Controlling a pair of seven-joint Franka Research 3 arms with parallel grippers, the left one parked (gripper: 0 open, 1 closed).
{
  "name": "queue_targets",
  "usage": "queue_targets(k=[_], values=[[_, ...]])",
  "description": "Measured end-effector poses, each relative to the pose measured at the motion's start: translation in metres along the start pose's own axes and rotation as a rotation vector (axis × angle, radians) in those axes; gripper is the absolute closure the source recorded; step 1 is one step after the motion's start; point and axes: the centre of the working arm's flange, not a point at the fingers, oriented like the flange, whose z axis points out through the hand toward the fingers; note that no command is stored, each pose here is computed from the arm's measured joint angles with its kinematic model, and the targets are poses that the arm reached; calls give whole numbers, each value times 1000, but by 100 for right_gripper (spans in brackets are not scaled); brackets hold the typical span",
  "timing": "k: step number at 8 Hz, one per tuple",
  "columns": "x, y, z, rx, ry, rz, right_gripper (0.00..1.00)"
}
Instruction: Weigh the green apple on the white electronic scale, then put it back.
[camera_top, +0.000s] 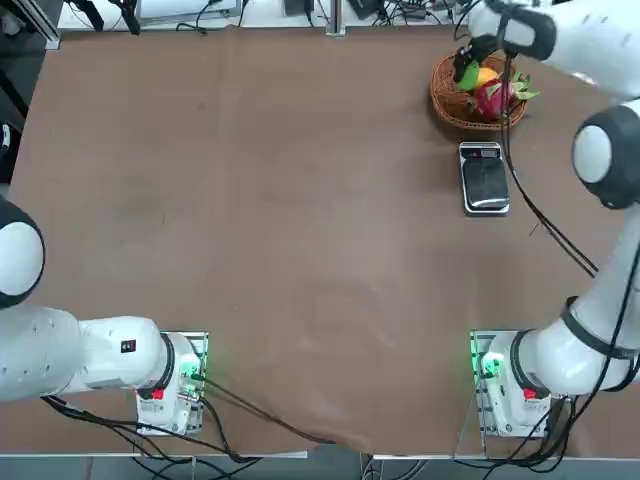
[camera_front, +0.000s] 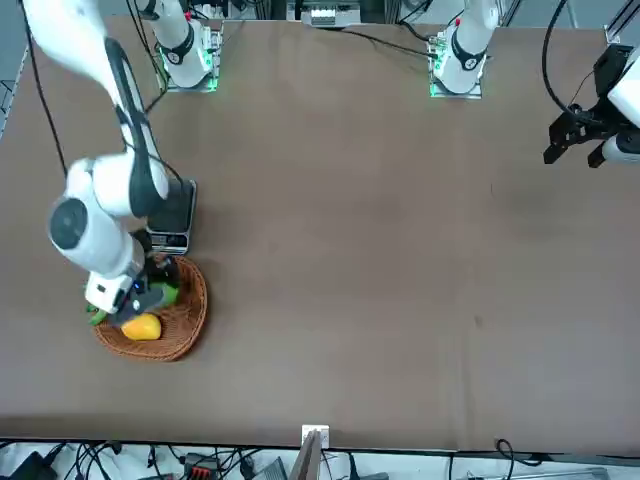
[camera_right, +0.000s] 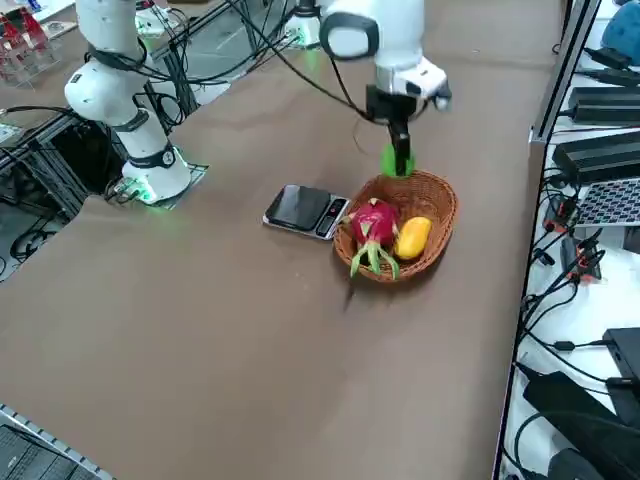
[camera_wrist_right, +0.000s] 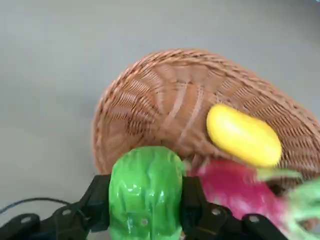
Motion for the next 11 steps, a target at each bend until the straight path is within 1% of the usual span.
queue_targets(k=[1,3,5,7,9,11], values=[[-19,-2,-16,7,-5,7,31],[-66,-3,-15,23,-46,30,31],[-114,-7,8,32,-60,50,31],[-153,-9,38,33,-61,70,31],[-174,-12,67,30,-55,80,31],[-185,-15,88,28,-54,83,31]])
